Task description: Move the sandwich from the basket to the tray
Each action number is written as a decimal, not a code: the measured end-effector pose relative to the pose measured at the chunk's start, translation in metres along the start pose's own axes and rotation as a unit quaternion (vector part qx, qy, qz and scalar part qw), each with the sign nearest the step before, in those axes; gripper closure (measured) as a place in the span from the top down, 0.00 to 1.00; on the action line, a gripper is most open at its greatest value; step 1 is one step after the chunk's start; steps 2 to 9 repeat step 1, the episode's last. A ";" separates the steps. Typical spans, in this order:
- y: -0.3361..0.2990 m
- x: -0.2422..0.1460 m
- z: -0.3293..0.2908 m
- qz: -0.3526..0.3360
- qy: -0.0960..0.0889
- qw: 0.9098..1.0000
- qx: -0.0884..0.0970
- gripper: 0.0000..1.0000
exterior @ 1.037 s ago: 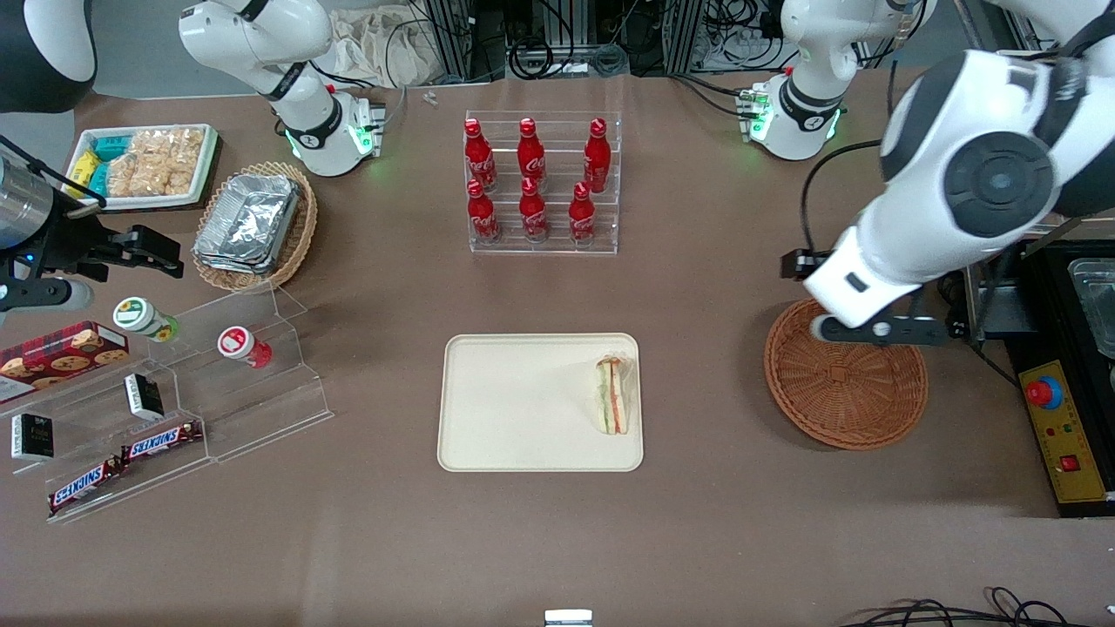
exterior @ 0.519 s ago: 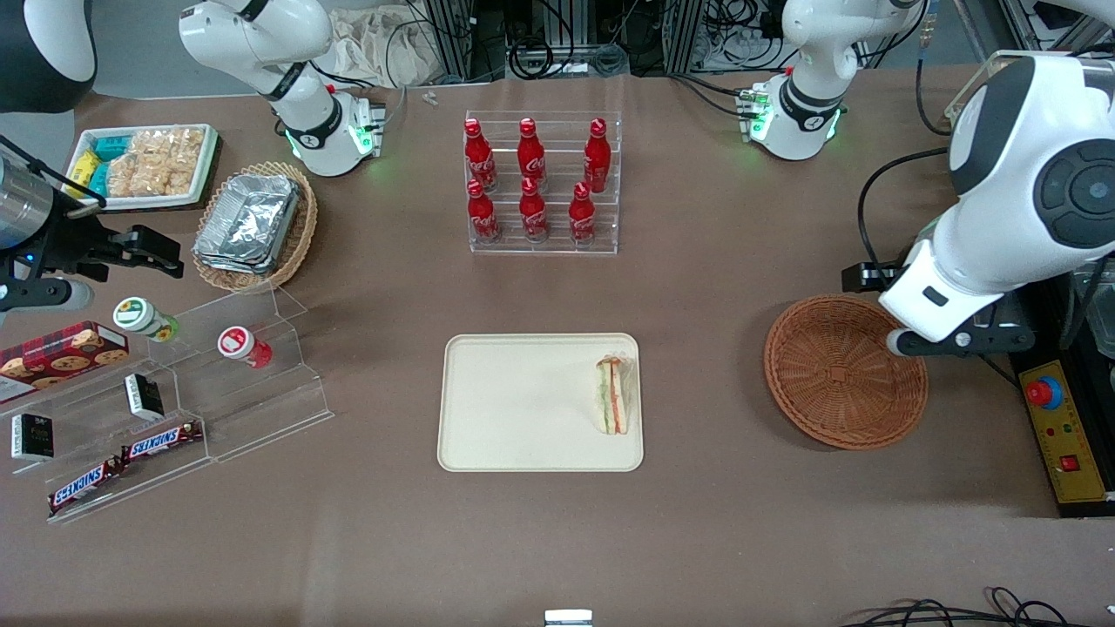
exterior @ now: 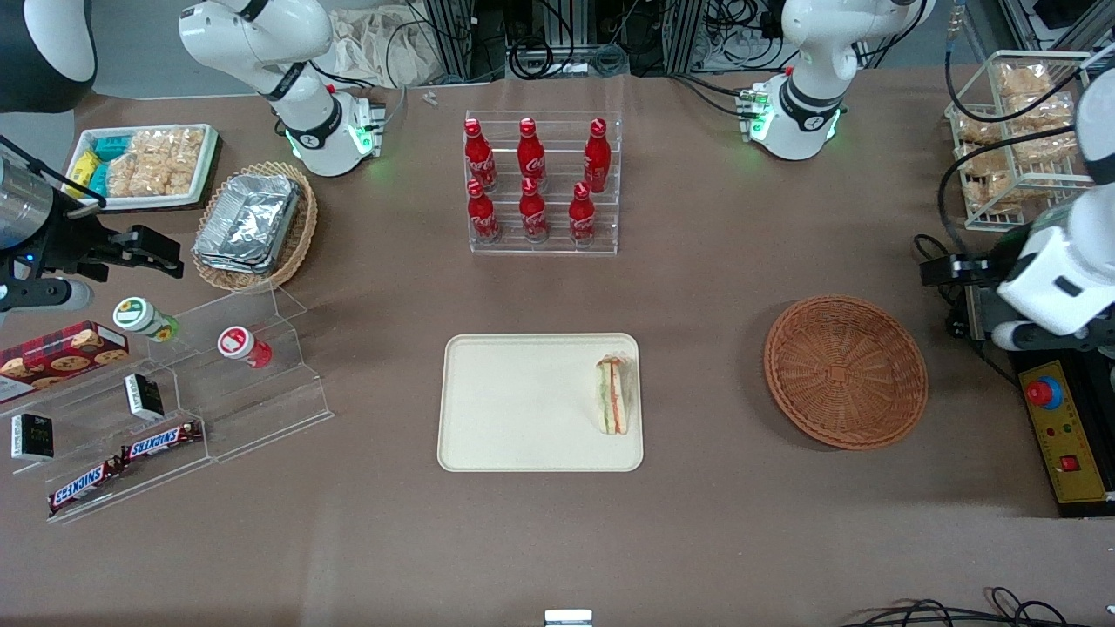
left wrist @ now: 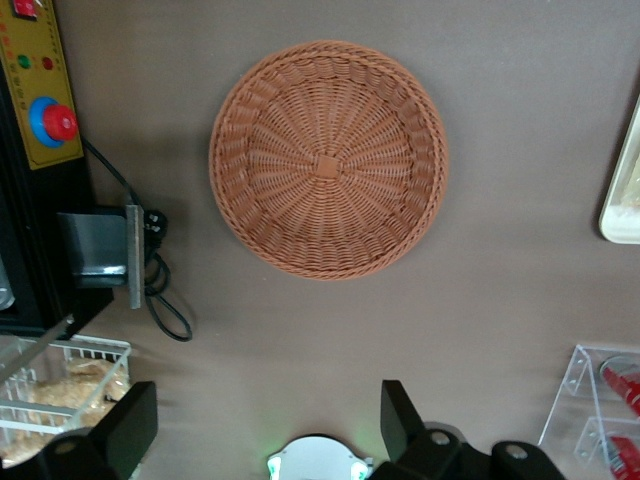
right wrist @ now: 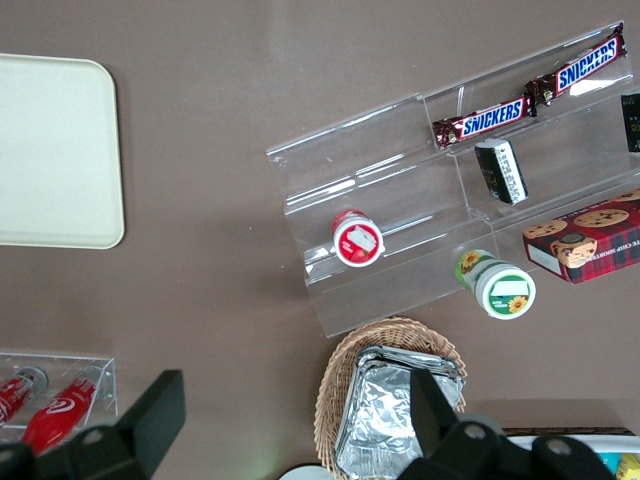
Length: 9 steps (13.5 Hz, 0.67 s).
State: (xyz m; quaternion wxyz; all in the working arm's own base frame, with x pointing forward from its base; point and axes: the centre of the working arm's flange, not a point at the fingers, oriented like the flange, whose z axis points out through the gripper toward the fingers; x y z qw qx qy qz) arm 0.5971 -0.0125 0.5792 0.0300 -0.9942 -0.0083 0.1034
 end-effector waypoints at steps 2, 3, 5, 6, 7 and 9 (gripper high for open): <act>-0.009 -0.002 -0.002 -0.001 0.003 1.000 -0.006 1.00; -0.009 -0.002 -0.002 -0.001 0.003 1.000 -0.006 1.00; -0.009 -0.002 -0.002 -0.001 0.003 1.000 -0.006 1.00; -0.009 -0.002 -0.002 -0.001 0.003 1.000 -0.006 1.00; -0.009 -0.002 -0.002 -0.001 0.003 1.000 -0.006 1.00; -0.009 -0.002 -0.002 -0.001 0.003 1.000 -0.006 1.00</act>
